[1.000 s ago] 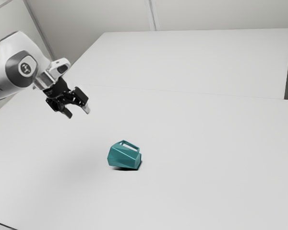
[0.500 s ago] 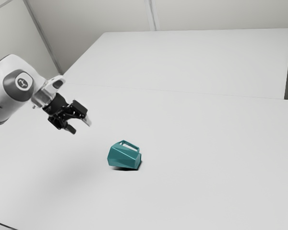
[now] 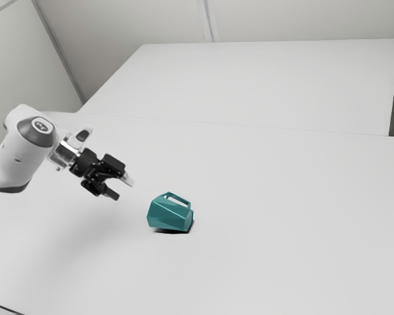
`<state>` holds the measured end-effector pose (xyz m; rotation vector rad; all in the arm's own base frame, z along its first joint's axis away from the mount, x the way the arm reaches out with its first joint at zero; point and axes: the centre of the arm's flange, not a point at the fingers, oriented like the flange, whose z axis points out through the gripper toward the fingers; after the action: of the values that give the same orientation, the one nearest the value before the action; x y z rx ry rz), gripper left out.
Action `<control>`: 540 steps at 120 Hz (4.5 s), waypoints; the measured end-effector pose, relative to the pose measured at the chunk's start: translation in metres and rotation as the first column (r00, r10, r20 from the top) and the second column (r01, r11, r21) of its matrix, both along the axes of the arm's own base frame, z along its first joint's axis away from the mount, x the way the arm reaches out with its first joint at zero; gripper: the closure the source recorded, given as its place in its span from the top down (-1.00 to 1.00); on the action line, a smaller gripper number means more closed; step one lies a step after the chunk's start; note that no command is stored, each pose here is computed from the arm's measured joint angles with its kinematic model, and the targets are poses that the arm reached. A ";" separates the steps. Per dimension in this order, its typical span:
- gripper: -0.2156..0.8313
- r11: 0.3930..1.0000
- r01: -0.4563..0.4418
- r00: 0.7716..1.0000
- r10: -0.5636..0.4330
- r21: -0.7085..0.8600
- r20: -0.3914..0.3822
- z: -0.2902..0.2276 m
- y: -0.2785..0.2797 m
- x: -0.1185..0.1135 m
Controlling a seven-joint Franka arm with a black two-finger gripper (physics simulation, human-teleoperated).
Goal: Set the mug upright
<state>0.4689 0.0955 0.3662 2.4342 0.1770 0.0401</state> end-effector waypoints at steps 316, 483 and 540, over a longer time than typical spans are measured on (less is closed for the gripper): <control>-0.89 0.870 0.235 0.956 -0.126 -0.433 0.265 -0.069 -0.088 0.021; -0.91 0.732 0.423 0.818 -0.562 0.535 0.123 0.035 -0.136 0.081; -0.91 0.706 0.377 0.866 -0.498 0.599 0.041 0.027 -0.122 0.082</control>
<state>0.5513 -0.0266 0.3933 2.9880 -0.6103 0.1436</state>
